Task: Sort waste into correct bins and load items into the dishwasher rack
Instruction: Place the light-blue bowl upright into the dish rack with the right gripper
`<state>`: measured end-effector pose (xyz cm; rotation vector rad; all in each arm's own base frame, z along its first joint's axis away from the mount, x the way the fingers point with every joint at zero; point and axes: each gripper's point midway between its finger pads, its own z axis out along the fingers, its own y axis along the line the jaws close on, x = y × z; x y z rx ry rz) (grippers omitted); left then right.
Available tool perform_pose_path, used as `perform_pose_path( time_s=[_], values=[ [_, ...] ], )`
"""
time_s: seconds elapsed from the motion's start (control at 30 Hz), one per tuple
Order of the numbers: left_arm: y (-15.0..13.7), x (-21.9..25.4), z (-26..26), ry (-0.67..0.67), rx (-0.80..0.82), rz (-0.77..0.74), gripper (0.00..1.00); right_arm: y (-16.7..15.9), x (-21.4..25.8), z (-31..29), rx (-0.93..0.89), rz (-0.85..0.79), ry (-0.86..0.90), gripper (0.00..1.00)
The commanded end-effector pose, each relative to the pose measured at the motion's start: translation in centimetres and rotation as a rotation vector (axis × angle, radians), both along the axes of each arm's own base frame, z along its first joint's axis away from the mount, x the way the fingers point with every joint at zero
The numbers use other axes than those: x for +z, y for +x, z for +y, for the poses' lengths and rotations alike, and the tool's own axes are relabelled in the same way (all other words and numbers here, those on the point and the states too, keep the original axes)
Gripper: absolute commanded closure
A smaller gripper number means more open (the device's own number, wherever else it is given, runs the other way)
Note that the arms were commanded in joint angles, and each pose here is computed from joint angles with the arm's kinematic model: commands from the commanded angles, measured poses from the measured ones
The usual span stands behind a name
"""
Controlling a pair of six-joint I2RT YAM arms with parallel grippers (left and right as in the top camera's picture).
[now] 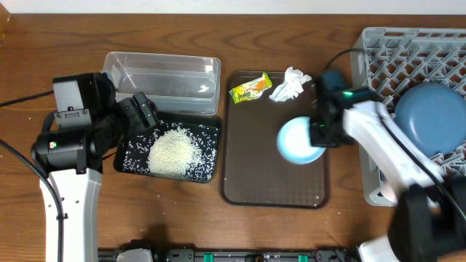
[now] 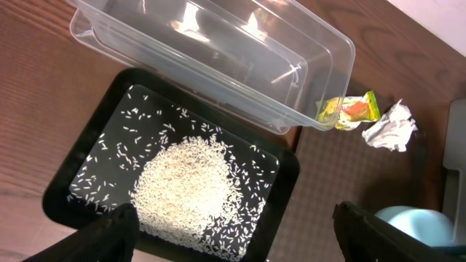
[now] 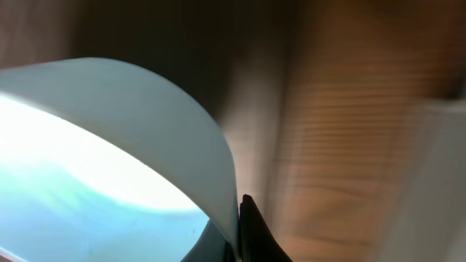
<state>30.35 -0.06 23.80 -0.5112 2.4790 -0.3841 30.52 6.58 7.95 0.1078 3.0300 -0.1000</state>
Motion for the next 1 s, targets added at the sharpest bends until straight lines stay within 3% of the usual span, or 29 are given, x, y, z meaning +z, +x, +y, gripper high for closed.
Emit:
perform_pose_path(
  time_s=[0.0, 0.2, 0.3, 0.37, 0.4, 0.47, 0.7, 0.97],
  values=[
    [0.0, 0.0, 0.1, -0.002, 0.006, 0.002, 0.12, 1.4, 7.1, -7.9, -0.240, -0.296, -0.318, 0.99],
    [0.0, 0.0, 0.1, -0.002, 0.005, 0.002, 0.11, 0.9, 16.9, -15.3, -0.507, -0.660, -0.554, 0.99],
    [0.0, 0.0, 0.1, -0.002, 0.006, 0.002, 0.11, 0.2, 19.4, -18.2, -0.605, -0.729, -0.696, 0.99],
    [0.0, 0.0, 0.1, -0.002, 0.005, 0.002, 0.11, -0.1, 20.0, -20.0, -0.647, -0.726, -0.794, 0.99],
    [0.0, 0.0, 0.1, -0.002, 0.005, 0.002, 0.03, 0.0, 20.0, -20.7, -0.658, -0.718, -0.832, 0.99],
    [0.0, 0.0, 0.1, -0.002, 0.005, 0.002, 0.03, 0.6, 19.7, -21.9, -0.658, -0.689, -0.895, 0.99],
    [0.0, 0.0, 0.1, -0.002, 0.006, 0.002, 0.03, 6.4, 17.8, -24.0, -0.517, -0.574, -1.145, 0.99],
    [0.0, 0.0, 0.1, -0.002, 0.006, 0.002, 0.02, 12.5, 14.2, -23.8, -0.378, -0.545, -1.221, 0.99]
  ],
)
